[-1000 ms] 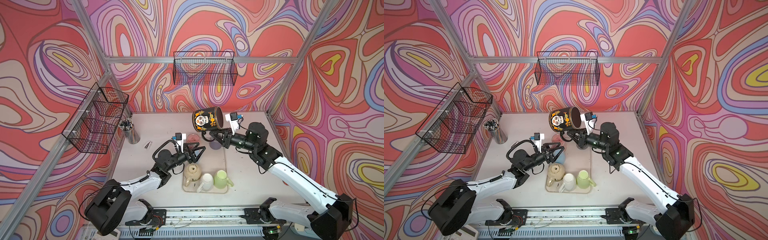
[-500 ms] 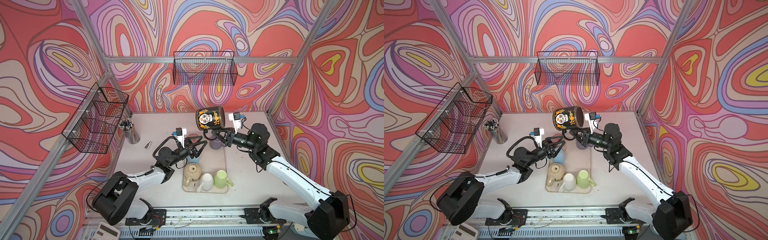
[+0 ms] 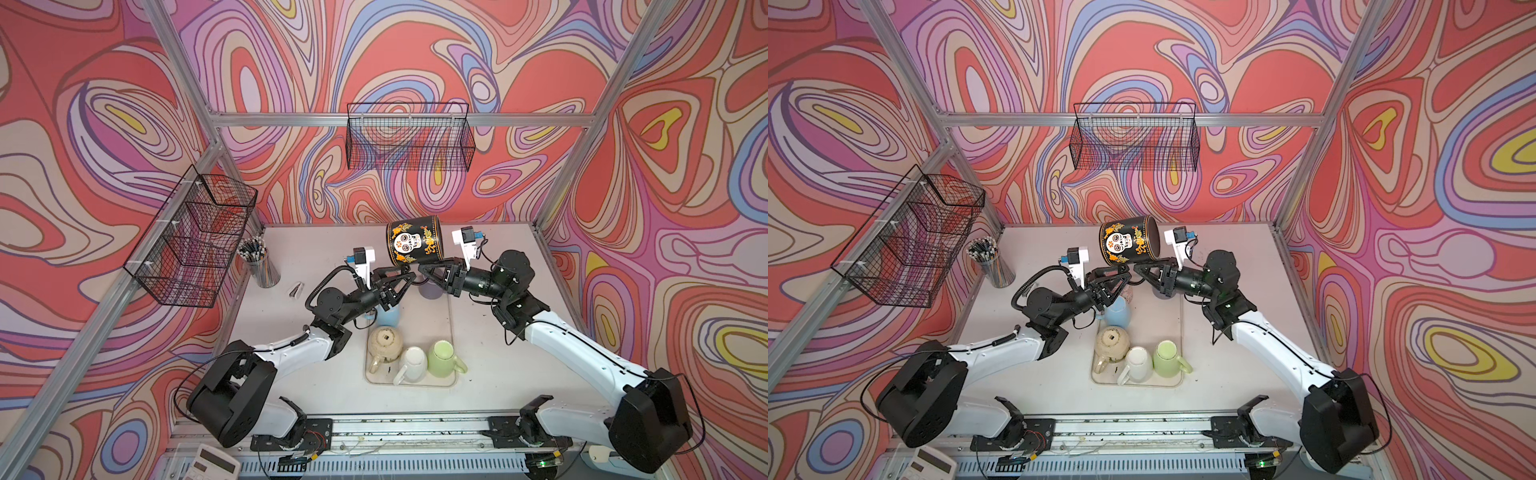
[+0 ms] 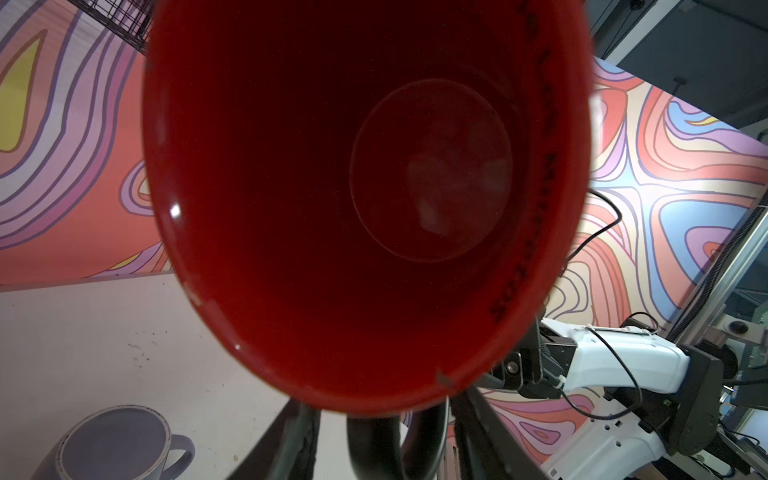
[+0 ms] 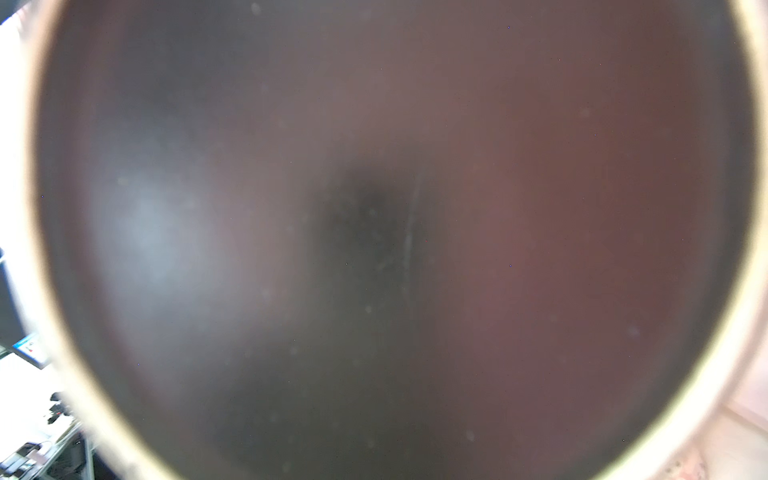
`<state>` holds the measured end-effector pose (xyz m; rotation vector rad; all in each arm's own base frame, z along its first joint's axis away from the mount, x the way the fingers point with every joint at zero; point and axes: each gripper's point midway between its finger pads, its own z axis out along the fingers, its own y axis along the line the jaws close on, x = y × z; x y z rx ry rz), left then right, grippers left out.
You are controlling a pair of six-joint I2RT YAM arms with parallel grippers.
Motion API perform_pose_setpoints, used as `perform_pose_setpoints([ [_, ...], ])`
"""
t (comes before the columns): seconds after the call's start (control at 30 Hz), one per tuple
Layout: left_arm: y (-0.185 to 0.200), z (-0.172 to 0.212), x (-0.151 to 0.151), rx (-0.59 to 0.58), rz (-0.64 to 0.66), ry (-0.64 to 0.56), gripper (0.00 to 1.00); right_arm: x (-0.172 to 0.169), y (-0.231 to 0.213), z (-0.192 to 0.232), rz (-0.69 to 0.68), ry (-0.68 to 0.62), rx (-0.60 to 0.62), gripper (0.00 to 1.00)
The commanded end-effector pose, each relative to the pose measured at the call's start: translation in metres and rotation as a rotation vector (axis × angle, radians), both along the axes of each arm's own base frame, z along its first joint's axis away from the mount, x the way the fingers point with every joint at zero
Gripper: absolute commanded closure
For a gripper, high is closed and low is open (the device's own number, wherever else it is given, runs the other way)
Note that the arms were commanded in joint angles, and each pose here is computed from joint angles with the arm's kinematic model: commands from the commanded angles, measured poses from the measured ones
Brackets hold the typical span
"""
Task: Turn the mug right side up
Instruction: 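Raise the left gripper toward the held mug while right gripper holds it up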
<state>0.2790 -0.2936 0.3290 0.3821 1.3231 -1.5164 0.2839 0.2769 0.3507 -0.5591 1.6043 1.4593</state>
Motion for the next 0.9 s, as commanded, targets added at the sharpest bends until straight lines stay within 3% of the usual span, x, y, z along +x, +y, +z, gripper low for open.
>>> perform_pose_setpoints([
  [0.0,0.000,0.023,-0.007,-0.045,-0.034,-0.079,0.54,-0.016,-0.004,0.048,0.033,-0.211,0.093,1.00],
  [0.47,0.003,0.029,-0.005,-0.054,-0.014,-0.095,0.65,-0.021,0.002,0.030,0.096,-0.192,0.078,1.00],
  [0.77,0.009,0.032,-0.005,-0.060,0.000,-0.102,0.77,-0.019,0.003,0.020,0.104,-0.177,0.068,1.00],
  [0.87,0.009,0.034,-0.007,-0.061,-0.006,-0.108,0.93,-0.018,0.004,0.015,0.106,-0.169,0.064,1.00],
])
